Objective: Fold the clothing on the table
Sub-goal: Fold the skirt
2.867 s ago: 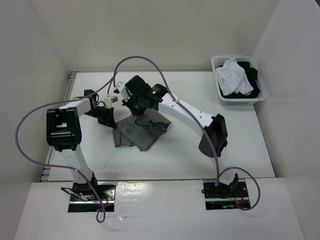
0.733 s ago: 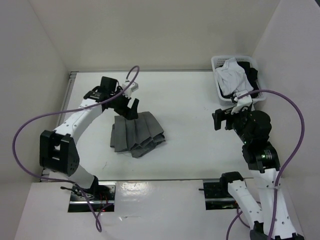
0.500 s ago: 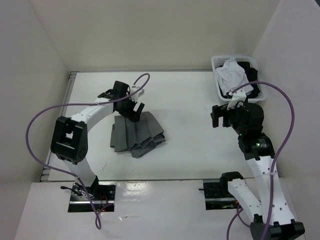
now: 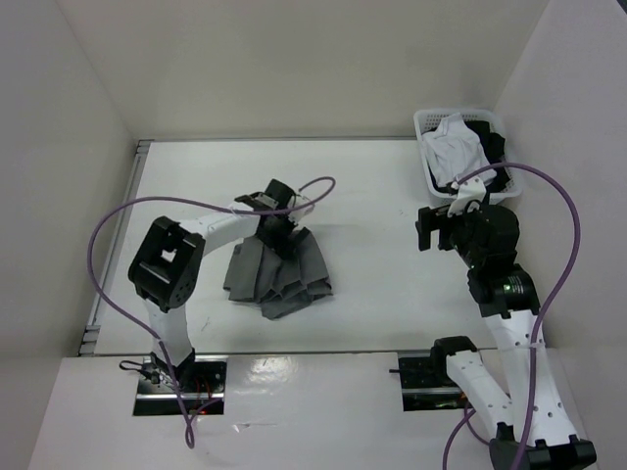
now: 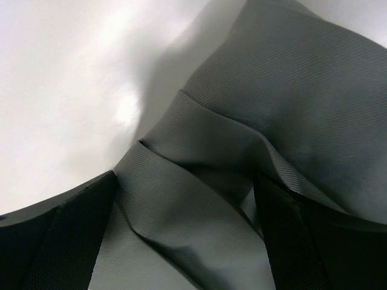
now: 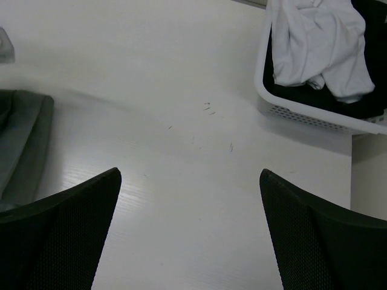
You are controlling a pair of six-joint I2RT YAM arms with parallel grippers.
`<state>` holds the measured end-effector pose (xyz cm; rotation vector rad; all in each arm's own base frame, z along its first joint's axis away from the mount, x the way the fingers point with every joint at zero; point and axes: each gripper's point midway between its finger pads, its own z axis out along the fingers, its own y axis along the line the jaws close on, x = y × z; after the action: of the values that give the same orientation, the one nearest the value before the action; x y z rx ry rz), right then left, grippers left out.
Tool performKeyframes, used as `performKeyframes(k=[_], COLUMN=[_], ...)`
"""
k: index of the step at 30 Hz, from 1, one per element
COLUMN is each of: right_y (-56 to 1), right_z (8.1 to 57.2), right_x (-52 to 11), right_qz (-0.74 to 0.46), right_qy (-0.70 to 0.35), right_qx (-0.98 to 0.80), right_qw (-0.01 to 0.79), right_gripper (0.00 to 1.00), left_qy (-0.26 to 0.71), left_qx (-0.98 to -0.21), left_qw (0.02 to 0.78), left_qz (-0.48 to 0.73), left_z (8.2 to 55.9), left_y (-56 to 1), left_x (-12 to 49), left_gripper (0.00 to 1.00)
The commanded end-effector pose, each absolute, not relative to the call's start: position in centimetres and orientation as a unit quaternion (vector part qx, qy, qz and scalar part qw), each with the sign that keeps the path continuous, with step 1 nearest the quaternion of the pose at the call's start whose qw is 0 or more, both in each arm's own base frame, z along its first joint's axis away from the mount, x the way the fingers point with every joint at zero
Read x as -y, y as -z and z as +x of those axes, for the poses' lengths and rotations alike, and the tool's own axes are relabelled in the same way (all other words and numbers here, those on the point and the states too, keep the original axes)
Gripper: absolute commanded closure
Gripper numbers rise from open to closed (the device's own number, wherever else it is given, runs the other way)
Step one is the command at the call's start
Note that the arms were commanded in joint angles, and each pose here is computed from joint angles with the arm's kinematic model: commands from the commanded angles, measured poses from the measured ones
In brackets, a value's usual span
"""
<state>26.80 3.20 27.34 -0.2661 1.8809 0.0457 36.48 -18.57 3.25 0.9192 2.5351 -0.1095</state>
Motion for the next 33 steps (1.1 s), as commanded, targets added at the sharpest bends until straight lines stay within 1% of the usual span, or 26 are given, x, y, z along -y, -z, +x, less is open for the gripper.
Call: performKeyframes(k=[1,4,7,9,12,14,20,23,26,28,29,31,32,33], right_y=[-29.0,-29.0,-29.0,-29.0,-29.2,-29.0,-28.8,-28.3,-28.3,-28.3,-28.3,-28.3,-28.3,-28.3], right_z=[26.8,26.8,26.8,26.8,26.9,27.1,27.2,27.2,27.3,27.3,27.3,27.3,27.3,27.3], right_x=[-2.8,-2.8,-2.8,-2.8,-2.8,-2.9,-2.7,-2.7,-2.6,-2.6,-2.6,-2.6,-2.4,-2.4], right_qz=[-0.100,-0.100,-0.100,-0.100,-0.100,-0.100,-0.097,-0.098,-0.095,-0.095,-0.095,-0.095,-0.092,-0.092], right_qy=[-0.015,-0.015,-0.015,-0.015,-0.015,-0.015,-0.012,-0.012,-0.008,-0.008,-0.008,-0.008,-0.004,-0.004], right_qx=[-0.786,-0.786,-0.786,-0.786,-0.783,-0.786,-0.789,-0.792,-0.792,-0.792,-0.792,-0.792,-0.793,-0.793], right_qw=[0.610,0.610,0.610,0.610,0.613,0.610,0.606,0.603,0.603,0.603,0.603,0.603,0.603,0.603], right_gripper=[0.01,0.01,0.01,0.01,0.01,0.01,0.01,0.01,0.01,0.01,0.01,0.01,0.01,0.01], left_qy=[0.019,0.012,0.031,0.041,0.067,0.086,0.125,0.117,0.121,0.117,0.114,0.081,0.069,0.044], left_qx=[-0.897,-0.879,-0.859,-0.833,-0.801,-0.786,-0.761,-0.762,-0.763,-0.778,-0.774,-0.800,-0.795,-0.804], left_qw=[0.181,0.161,0.145,0.150,0.140,0.154,0.228,0.286,0.365,0.407,0.447,0.490,0.522,0.530], left_qz=[0.403,0.448,0.490,0.531,0.578,0.593,0.594,0.569,0.519,0.463,0.433,0.337,0.301,0.266], left_z=[32.4,29.9,27.2,25.6,22.3,21.2,20.7,22.3,24.2,26.2,26.8,29.0,29.2,29.5], left_y=[-1.6,-1.0,-1.2,-1.7,-2.4,-3.7,-9.6,-12.9,-17.8,-20.5,-22.9,-24.1,-25.6,-25.7], left_x=[20.7,21.7,22.9,24.6,25.7,26.2,26.8,25.7,24.2,22.0,20.8,16.7,15.0,13.0], left_gripper=[0.01,0.01,0.01,0.01,0.01,0.00,0.00,0.00,0.00,0.00,0.00,0.00,0.00,0.00])
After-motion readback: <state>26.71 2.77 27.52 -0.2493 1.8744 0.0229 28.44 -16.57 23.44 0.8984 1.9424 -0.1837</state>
